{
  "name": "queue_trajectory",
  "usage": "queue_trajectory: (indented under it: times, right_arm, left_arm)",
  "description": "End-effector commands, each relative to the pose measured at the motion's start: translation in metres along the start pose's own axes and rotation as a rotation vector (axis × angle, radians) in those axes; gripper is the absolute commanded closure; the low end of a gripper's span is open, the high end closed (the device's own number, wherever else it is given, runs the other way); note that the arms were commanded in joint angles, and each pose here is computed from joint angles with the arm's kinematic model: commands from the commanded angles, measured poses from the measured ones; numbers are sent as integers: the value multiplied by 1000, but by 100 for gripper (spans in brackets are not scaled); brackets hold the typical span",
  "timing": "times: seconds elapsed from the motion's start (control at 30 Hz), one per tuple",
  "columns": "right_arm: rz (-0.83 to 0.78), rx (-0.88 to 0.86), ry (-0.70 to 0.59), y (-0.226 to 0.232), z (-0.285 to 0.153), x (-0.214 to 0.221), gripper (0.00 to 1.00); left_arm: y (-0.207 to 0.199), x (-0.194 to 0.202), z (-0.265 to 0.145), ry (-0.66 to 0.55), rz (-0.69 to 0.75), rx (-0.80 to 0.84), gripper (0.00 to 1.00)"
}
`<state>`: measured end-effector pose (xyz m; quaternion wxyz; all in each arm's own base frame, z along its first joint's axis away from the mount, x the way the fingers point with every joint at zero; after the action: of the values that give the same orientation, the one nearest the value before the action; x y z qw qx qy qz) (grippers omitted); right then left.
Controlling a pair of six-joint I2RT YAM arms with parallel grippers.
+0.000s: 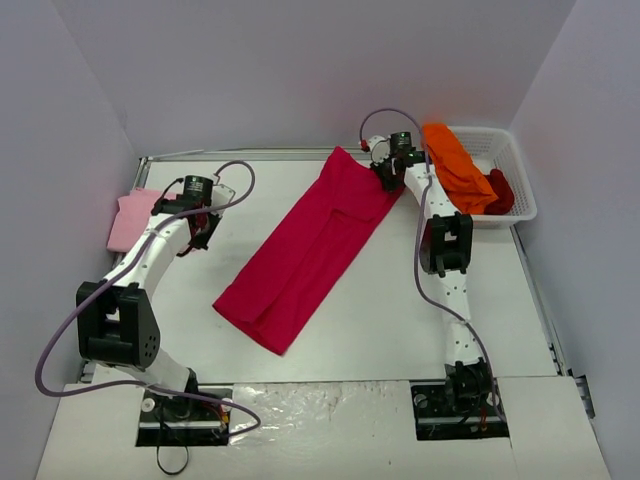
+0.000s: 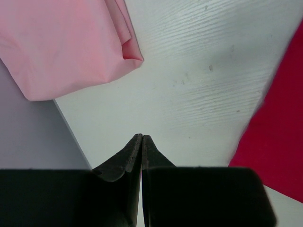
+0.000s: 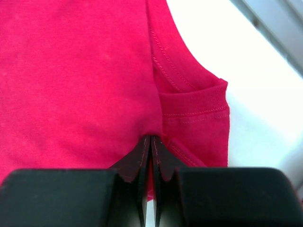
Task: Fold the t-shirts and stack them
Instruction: Rotate the tshirt 90 degrees
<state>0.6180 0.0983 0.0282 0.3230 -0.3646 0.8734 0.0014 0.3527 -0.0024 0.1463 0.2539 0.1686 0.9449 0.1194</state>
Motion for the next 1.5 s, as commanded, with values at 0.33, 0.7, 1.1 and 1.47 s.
queue_trajectory:
  times: [0.33, 0.7, 1.1, 1.47]
  right_arm:
    - [-165, -1, -104, 24, 22, -37, 97]
    - [-30, 293, -170, -45, -20, -55, 69]
    - [122, 280, -81, -62, -109, 27, 66]
    - [154, 223, -144, -38, -163, 12, 93]
  left_arm:
    - [17, 6, -8, 26, -50, -48, 98]
    - [19, 1, -5, 12, -68, -38, 98]
    - [5, -11, -17, -80, -79, 41, 98]
    - [1, -9, -33, -135, -85, 68, 98]
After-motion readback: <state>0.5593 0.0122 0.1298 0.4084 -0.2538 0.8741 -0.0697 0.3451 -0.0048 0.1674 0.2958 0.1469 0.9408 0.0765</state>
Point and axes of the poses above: each gripper's point midway between its finger pads, its own z axis out along the fingers, its own y axis along the line the jaws close on, x = y × z, the point moved 1 cm from there along -z, back along the fingers, and after that the axes turned 5 degrees about -z, right-handed, at the moved point
